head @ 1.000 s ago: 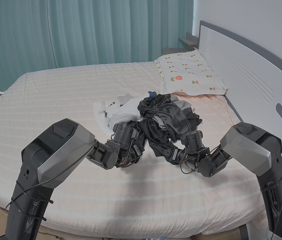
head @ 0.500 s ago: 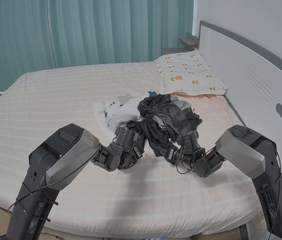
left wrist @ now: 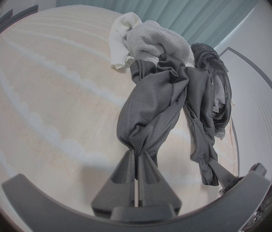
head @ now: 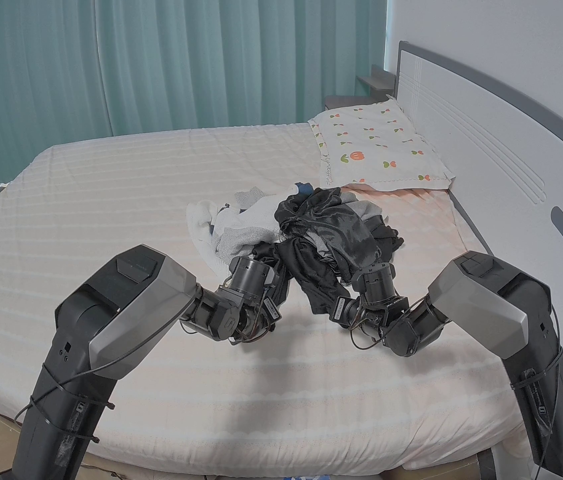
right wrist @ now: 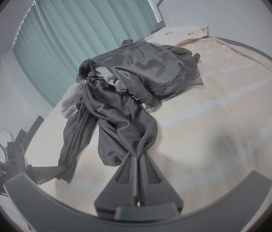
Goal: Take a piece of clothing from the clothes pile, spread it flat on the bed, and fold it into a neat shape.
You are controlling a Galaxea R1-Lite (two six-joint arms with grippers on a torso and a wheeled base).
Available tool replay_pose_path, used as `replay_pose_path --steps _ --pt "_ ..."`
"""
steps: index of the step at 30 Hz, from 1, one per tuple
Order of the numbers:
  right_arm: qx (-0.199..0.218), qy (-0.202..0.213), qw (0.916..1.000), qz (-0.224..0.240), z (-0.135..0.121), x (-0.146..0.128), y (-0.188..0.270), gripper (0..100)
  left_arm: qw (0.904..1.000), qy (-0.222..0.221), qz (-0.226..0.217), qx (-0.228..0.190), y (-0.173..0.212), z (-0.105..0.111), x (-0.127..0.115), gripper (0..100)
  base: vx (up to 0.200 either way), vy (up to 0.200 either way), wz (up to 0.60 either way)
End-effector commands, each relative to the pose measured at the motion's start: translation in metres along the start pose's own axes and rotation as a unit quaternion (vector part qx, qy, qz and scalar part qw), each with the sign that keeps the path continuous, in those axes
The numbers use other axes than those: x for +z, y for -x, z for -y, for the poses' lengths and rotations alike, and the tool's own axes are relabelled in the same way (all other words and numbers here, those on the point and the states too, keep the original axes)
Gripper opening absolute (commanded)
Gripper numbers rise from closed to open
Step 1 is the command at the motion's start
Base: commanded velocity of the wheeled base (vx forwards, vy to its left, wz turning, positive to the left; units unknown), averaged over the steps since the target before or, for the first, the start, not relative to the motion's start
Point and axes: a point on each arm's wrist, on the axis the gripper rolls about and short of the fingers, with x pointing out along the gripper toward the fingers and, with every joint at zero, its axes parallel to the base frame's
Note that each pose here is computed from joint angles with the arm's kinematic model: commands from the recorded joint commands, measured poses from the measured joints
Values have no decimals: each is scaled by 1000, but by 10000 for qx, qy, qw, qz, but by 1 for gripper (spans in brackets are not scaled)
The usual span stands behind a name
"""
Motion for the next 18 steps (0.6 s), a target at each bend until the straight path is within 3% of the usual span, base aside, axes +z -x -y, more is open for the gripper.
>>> replay_pose_path --steps 1,7,10,17,18 --pt "54 -80 9999 64 -4 6 9 0 9997 207 55 -94 24 10 13 0 0 0 0" --pt "568 -335 9971 380 -17 14 36 0 9987 445 -50 -237 61 12 20 0 0 0 0" --pt "993 -403 9933 434 -23 25 63 0 9969 457 -210 -599 101 18 26 0 0 0 0" --pt "1500 -607 9795 1203 -33 64 106 0 9924 497 -110 -1119 176 20 42 0 0 0 0" --pt "1643 -643 9741 1412 -35 76 122 0 9898 495 -117 -1331 202 17 45 0 0 0 0"
